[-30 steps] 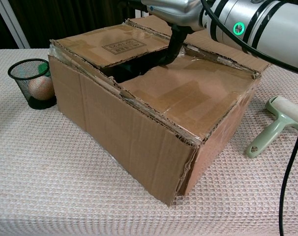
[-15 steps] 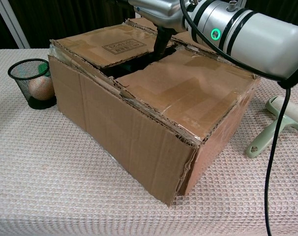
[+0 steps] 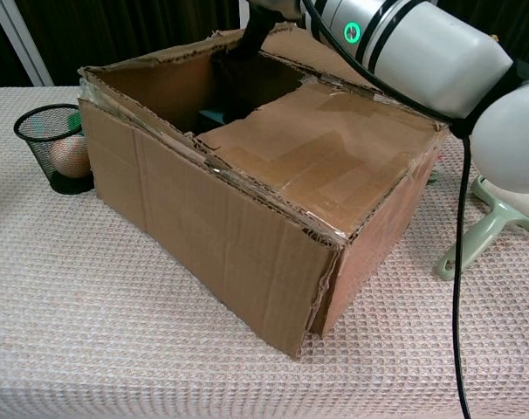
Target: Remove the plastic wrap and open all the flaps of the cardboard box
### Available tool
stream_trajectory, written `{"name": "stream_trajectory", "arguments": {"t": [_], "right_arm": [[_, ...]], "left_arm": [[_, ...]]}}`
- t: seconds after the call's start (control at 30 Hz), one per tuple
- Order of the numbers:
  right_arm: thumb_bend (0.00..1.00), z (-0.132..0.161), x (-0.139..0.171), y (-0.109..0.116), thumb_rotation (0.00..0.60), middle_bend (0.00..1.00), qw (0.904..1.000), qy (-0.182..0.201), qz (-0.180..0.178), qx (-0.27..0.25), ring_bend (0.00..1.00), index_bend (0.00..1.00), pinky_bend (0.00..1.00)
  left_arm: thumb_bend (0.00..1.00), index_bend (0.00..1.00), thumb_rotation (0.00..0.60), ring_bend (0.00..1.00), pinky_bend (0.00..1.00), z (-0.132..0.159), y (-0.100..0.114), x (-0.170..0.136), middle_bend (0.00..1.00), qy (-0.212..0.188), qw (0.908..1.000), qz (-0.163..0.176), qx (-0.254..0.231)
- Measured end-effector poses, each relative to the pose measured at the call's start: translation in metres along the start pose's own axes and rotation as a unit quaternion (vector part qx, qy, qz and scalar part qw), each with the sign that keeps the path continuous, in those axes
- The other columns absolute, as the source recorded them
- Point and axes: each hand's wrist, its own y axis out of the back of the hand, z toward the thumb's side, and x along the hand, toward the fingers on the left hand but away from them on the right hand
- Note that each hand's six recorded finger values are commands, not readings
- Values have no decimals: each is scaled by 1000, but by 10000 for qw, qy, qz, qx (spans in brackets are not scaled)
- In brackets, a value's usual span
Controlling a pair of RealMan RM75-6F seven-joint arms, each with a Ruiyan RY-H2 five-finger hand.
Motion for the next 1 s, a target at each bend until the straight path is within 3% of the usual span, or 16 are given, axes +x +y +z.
{"name": "stream_trajectory", "arguments": {"t": [0.33, 0.6, 0.77, 1.0], "right_arm": [[176, 9, -41, 34, 600, 0, 9983, -175, -549, 121, 0, 0, 0], [181, 22, -71, 34, 600, 0, 9971, -351, -557, 388, 0, 0, 0], [283, 25, -89, 32, 600, 0, 9950, -568, -688, 449, 0, 0, 0], [338, 29, -101, 26, 600, 0, 9936, -745, -801, 262, 0, 0, 0]], "left_arm": [[155, 162, 205, 117, 232, -7, 4, -4, 203, 45, 10000, 64, -7], [155, 162, 208, 117, 232, -4, 12, -7, 203, 1, 9999, 133, 8], [155, 162, 205, 117, 232, -3, 16, -10, 203, 2, 9999, 160, 17], [156, 162, 211, 117, 231, -9, 18, -14, 203, 86, 9998, 155, 2]]}}
